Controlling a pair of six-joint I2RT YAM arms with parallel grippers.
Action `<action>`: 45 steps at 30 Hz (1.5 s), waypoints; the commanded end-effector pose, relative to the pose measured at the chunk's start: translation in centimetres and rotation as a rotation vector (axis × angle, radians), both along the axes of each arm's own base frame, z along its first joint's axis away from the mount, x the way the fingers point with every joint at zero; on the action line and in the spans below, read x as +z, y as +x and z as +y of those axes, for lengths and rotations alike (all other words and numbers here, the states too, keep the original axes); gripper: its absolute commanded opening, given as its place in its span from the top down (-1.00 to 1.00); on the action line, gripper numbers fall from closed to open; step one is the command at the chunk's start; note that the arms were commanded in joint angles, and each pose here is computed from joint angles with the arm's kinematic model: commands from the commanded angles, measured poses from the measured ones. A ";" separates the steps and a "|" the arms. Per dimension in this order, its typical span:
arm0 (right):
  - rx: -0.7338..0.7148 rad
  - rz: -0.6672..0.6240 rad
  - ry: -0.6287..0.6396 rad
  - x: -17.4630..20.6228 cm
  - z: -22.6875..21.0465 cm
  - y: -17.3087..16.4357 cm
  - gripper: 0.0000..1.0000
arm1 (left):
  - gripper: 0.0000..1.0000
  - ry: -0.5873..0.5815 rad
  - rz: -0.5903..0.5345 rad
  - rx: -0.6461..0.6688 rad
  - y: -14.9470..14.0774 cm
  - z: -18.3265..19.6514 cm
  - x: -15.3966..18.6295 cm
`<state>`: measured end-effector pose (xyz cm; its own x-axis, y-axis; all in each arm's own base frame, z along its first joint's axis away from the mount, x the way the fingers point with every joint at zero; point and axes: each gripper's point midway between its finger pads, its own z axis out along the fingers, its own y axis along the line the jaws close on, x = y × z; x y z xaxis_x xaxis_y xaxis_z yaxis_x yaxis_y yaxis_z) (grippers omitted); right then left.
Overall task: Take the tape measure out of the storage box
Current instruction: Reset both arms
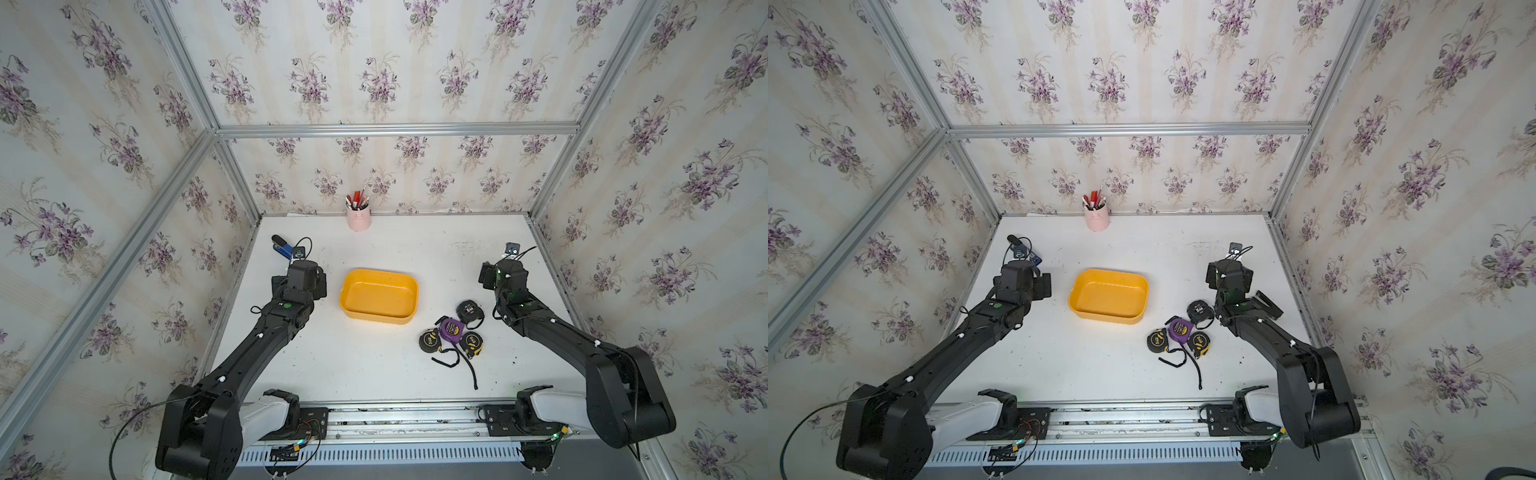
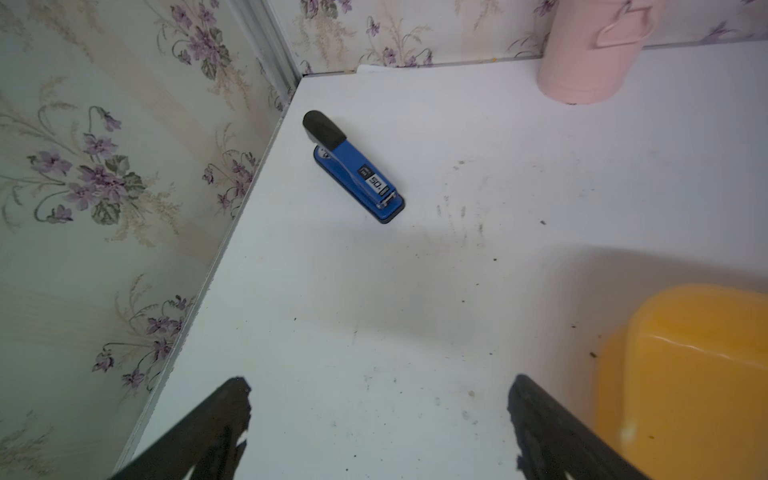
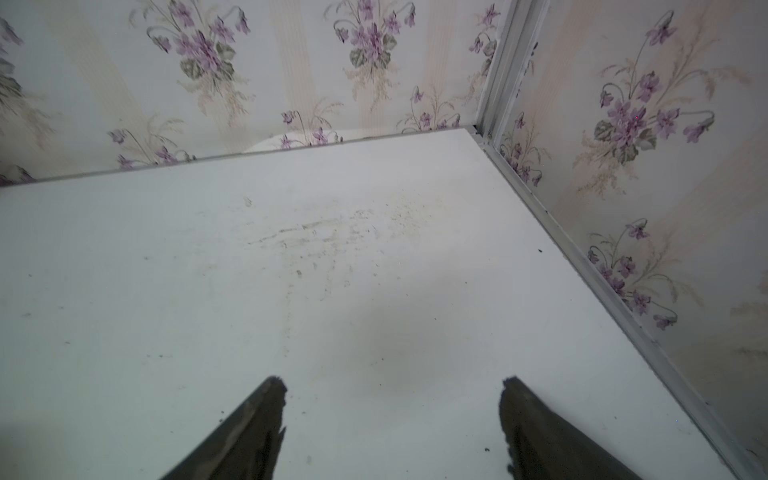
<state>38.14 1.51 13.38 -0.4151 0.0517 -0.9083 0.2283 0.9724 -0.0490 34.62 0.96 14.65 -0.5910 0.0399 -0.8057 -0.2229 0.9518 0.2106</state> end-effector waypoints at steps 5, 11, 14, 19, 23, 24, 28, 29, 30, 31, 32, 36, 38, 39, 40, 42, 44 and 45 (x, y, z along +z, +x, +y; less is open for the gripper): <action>-0.038 -0.173 -0.026 -0.6 -1.7 -1.3 -0.66 | -1.00 0.050 -0.128 -0.051 2.0 0.9 -2.0; -0.027 -0.264 0.022 0.2 -3.0 -1.9 -0.64 | -1.00 0.051 -0.231 -0.070 3.8 1.2 -2.5; 0.013 -0.299 0.039 0.7 -2.9 -1.8 -0.59 | -1.00 0.025 -0.204 -0.075 4.3 1.3 -5.1; 0.056 -0.314 0.031 0.4 -2.6 -1.4 -0.53 | -1.00 0.010 -0.200 -0.116 4.5 0.9 -5.2; 0.096 -0.333 0.027 -0.6 -2.1 -0.9 -0.74 | -1.00 -0.017 -0.185 -0.151 4.7 0.7 -5.5; 0.102 -0.285 0.043 -1.4 -2.1 -0.8 -0.73 | -1.00 -0.021 -0.178 -0.166 4.8 0.5 -5.5; 0.112 -0.321 0.042 -1.0 -2.2 -0.8 -0.75 | -1.00 -0.059 -0.163 -0.206 5.1 0.2 -5.7; 0.112 -0.320 0.044 -0.9 -2.2 -0.7 -0.77 | -1.00 -0.060 -0.166 -0.206 5.1 0.2 -5.7; 0.109 -0.291 0.050 -1.3 -2.2 -0.6 -0.83 | -1.00 -0.059 -0.165 -0.206 5.1 0.2 -5.6; 0.112 -0.316 0.044 -1.1 -2.2 -0.9 -1.00 | -1.00 -0.060 -0.164 -0.206 5.1 0.2 -5.7; 0.112 -0.324 0.041 -0.9 -2.2 -1.0 -1.00 | -1.00 -0.059 -0.166 -0.206 5.1 0.2 -5.7; 0.115 -0.306 0.044 -1.1 -2.1 -0.9 -1.00 | -1.00 -0.060 -0.167 -0.206 5.1 0.2 -5.6; 0.116 -0.314 0.042 -1.0 -2.1 -0.9 -1.00 | -1.00 -0.060 -0.166 -0.205 5.1 0.2 -5.7; 0.115 -0.313 0.042 -1.0 -2.1 -0.9 -1.00 | -1.00 -0.061 -0.168 -0.205 5.1 0.2 -5.6; 0.114 -0.306 0.044 -1.1 -2.1 -0.8 -1.00 | -1.00 -0.061 -0.167 -0.205 5.1 0.2 -5.7; 0.116 -0.306 0.043 -1.2 -2.1 -0.8 -1.00 | -1.00 -0.061 -0.166 -0.205 5.1 0.2 -5.7; 0.119 -0.304 0.043 -1.2 -2.0 -0.7 -1.00 | -1.00 -0.061 -0.166 -0.205 5.1 0.2 -5.7; 0.119 -0.307 0.042 -1.1 -2.0 -0.8 -1.00 | -1.00 -0.061 -0.167 -0.204 5.1 0.2 -5.7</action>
<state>37.33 -0.56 11.91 -0.1421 0.0610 -0.9880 0.1143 0.9924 0.0448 39.57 1.22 8.77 -0.4417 0.0860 -0.8930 -0.0562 0.9908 0.1232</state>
